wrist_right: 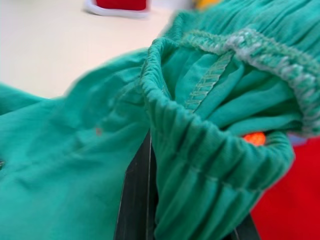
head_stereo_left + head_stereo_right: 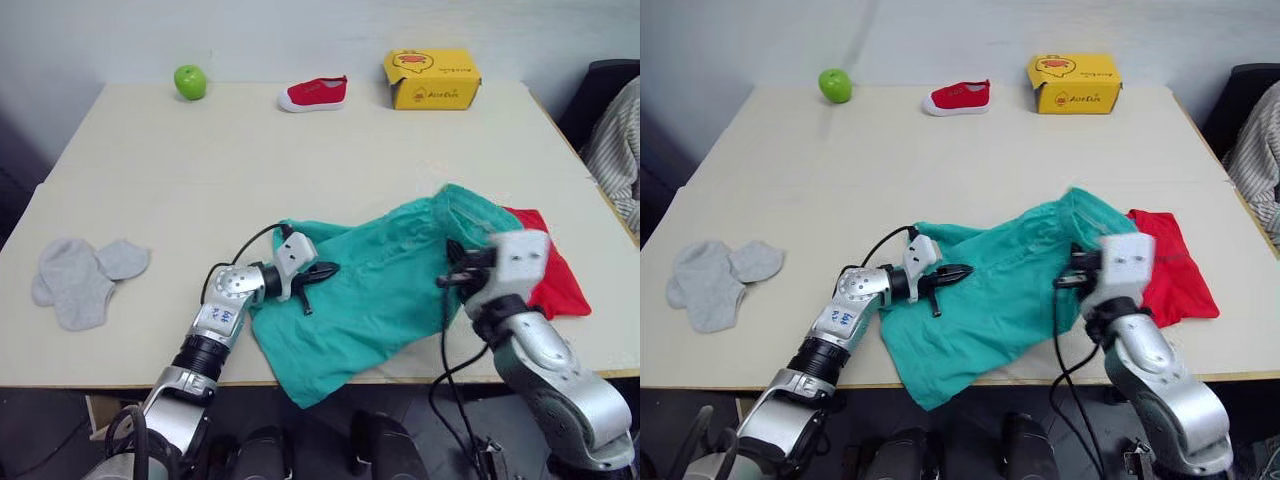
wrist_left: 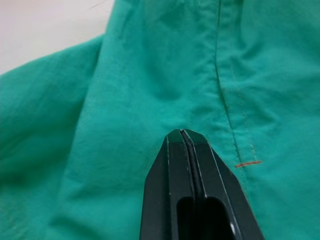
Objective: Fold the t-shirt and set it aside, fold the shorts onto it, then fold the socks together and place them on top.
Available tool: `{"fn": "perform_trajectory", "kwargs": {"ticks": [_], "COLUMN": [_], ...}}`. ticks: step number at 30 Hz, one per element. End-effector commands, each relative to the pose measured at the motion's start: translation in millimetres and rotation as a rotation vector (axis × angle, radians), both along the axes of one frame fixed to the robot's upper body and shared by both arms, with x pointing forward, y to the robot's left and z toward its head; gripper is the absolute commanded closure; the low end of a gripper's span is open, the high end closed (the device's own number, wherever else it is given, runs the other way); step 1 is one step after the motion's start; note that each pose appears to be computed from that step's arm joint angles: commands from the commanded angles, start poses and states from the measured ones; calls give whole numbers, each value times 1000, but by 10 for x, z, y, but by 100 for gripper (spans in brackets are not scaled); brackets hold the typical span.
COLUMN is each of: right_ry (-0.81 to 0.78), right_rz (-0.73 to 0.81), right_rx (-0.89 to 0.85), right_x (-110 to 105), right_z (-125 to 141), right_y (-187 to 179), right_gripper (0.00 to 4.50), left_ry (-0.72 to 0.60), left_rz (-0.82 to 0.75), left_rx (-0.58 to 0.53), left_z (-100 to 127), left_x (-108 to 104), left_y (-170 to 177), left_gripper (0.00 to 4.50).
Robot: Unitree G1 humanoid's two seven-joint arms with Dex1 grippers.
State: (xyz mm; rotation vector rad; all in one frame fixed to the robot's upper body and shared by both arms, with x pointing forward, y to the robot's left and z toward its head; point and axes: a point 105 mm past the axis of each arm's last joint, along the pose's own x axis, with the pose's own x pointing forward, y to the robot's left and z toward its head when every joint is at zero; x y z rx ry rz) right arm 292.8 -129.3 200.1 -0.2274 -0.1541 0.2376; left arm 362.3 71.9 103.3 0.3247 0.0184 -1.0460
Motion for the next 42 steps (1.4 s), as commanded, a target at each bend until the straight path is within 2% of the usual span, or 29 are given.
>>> {"fn": "perform_trajectory", "kwargs": {"ticks": [1,6,10,16,19,23,26,28,30,32,34,38,42], "right_ry": [-30,55,122,134,206,215,308,346,353,357,353,273,170], "right_rz": [111,229,306,427,542,696,874,1056,1185,1221,1200,1130,1083], "right_rx": [-38,-42,-97,-86,-42,10,107,147,204,229,229,106,-22], "right_x": [-28,0,-8,-20,-107,-135,-255,-434,-531,-494,-383,-38,338], "right_z": [67,-182,-442,-489,-550,-449,-420,-347,-220,-154,-135,-153,-229], "right_y": [434,889,1095,1395,1516,1532,1517,1424,1219,989,827,657,682], "right_gripper": [443,443,443,443,372,239,136,71,5,12,58,199,344], "left_ry": [-50,-16,2,26,36,61,55,13,-41,-109,-154,-175,-153], "left_rz": [18,85,129,189,223,297,315,293,344,344,267,54,-91], "left_rx": [1,29,32,-27,-51,-118,-183,-155,-169,-246,-287,-273,-156], "left_z": [149,83,27,25,63,151,255,260,315,533,720,975,871], "left_x": [-18,8,-13,-103,-157,-209,-245,-316,-319,-292,-304,-331,-366], "left_y": [121,303,448,628,751,1001,1109,1202,1383,1432,1334,888,519], "left_gripper": [450,450,450,450,450,450,450,450,450,450,450,450,450]}}
